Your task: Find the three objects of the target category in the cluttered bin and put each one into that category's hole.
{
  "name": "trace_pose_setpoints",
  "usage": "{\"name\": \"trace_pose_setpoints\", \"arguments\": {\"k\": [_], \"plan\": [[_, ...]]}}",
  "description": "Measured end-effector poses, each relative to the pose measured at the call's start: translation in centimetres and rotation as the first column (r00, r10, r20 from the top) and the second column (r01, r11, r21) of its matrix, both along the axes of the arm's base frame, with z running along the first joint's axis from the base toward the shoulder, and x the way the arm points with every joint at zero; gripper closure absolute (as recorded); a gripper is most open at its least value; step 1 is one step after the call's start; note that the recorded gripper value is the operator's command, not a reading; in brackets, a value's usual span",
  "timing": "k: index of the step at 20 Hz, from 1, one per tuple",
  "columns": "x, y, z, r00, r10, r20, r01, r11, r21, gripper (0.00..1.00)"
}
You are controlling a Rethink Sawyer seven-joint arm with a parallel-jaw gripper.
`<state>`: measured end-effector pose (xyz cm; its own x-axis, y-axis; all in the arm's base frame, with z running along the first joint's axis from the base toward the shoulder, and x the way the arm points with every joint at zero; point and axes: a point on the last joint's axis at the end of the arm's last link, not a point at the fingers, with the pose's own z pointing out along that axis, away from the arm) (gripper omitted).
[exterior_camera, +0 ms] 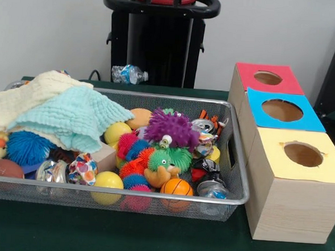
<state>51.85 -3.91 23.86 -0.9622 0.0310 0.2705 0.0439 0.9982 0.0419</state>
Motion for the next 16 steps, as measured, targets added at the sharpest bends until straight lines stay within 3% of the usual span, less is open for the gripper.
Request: {"name": "trace_pose_setpoints", "arguments": {"k": [16], "plan": [[-0.7,0.2,-3.3,0.9972,-0.001,-0.074,0.003,0.9996,0.028,0.0]]}}
